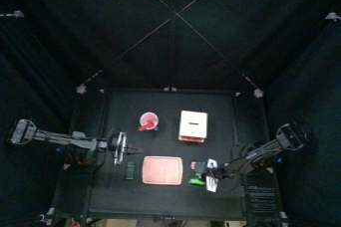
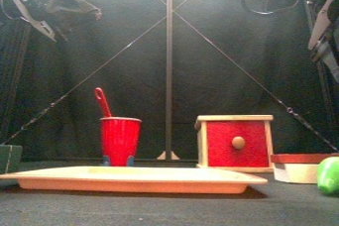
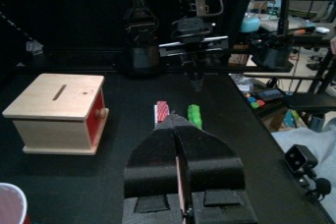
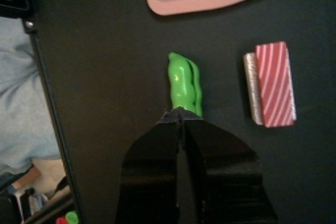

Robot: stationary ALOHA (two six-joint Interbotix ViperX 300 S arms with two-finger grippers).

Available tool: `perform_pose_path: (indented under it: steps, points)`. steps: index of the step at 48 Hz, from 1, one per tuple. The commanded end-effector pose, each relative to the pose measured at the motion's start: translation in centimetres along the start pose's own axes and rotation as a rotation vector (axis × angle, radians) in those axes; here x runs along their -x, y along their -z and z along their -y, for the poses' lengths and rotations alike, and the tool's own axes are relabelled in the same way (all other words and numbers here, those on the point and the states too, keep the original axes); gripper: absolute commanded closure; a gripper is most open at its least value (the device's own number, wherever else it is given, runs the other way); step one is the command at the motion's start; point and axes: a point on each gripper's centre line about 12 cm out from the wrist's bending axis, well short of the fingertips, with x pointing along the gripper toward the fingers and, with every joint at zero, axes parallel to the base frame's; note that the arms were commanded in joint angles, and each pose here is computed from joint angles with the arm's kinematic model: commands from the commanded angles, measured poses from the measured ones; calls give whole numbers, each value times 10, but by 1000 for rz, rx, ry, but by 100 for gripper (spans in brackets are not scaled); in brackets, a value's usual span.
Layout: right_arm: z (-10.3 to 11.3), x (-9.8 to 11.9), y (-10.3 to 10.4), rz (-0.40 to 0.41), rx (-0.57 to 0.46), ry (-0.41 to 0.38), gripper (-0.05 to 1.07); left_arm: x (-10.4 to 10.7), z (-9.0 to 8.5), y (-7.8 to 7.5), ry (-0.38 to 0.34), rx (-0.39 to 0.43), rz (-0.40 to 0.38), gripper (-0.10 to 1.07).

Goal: Grab pea

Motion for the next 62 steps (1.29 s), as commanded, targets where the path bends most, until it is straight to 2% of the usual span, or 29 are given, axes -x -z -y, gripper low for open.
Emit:
perform_pose_path:
  steps: [1,10,15,29,51,62]
  points:
    - [-3,-2,-2,5,1,-10,38,-2,0,-5,-1,1,18,100]
    - [-5,-17,0,-30,17,15,17,-1,0,-5,1,1,18,100]
    - [-5,-24,1,-49,22,30,12,-1,0,-4,-1,3,15,100]
    - [-1,-40,4,-105,35,90,12,-1,0,-3,0,1,15,100]
    - [0,-68,6,-158,65,138,13,-1,0,-3,-1,3,15,100]
    - [0,-69,6,-166,66,147,20,-1,0,-2,0,3,12,100]
